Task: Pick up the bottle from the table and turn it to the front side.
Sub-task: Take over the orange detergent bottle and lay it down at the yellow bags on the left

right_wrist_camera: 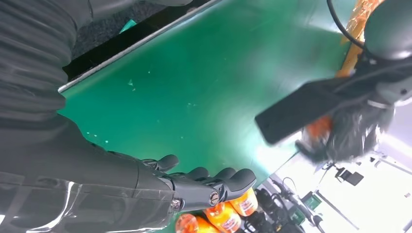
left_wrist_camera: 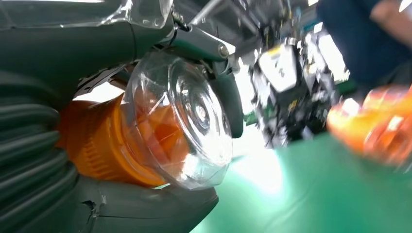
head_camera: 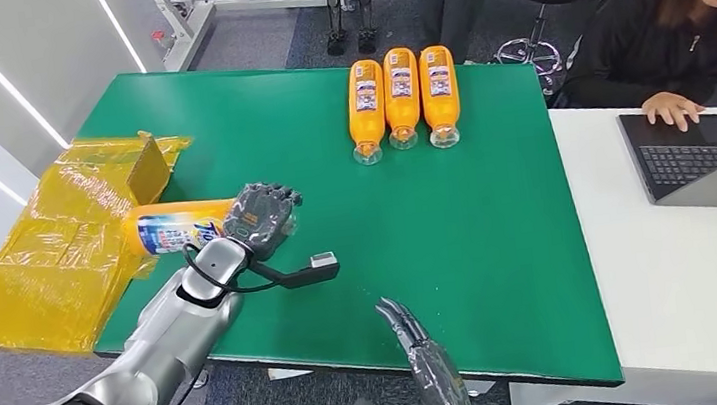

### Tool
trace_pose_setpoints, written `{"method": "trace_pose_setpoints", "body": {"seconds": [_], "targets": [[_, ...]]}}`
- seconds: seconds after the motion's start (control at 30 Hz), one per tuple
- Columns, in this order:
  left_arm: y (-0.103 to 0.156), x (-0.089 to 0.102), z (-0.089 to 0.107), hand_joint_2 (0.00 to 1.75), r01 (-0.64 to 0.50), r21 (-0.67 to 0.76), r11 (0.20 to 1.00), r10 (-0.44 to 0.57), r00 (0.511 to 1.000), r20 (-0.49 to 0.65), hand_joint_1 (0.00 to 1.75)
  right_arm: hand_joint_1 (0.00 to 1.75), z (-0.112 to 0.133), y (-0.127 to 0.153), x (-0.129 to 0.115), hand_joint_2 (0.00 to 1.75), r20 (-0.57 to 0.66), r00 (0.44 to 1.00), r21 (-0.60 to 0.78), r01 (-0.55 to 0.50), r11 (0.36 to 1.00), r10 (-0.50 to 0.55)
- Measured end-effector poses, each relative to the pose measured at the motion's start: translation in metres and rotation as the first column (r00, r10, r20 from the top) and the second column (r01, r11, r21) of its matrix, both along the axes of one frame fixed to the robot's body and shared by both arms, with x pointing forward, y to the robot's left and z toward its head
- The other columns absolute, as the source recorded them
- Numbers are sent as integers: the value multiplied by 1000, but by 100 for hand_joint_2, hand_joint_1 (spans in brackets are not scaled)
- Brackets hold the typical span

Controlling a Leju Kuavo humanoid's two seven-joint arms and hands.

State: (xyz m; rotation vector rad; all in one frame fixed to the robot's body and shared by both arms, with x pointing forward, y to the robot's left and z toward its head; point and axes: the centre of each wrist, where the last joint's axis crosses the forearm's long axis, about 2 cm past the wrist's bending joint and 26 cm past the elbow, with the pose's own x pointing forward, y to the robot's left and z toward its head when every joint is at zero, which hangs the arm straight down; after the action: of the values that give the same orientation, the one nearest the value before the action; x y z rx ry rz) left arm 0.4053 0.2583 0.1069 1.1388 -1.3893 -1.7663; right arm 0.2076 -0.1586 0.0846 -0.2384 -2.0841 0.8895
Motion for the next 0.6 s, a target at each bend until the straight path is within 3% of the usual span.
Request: {"method": "trace_pose_setpoints", "body": {"seconds": [0.2, 0.43, 0.57, 0.6], "targets": [[25, 1, -9, 175, -171, 103, 980, 183, 975, -124, 175, 0, -3, -5, -7, 175, -29, 999, 10, 28, 1000, -27], [47, 1, -13, 175, -258, 232, 938, 308, 927, -214, 174, 0, 4, -16, -12, 175, -60, 994, 19, 97, 995, -96], [55, 2, -12, 175, -270, 266, 925, 334, 913, -235, 4, 0, 8, -22, -16, 175, -65, 990, 22, 124, 992, -123], [57, 2, -12, 175, -272, 274, 923, 339, 910, -240, 2, 0, 9, -23, -17, 175, -68, 989, 21, 131, 991, -129]]}}
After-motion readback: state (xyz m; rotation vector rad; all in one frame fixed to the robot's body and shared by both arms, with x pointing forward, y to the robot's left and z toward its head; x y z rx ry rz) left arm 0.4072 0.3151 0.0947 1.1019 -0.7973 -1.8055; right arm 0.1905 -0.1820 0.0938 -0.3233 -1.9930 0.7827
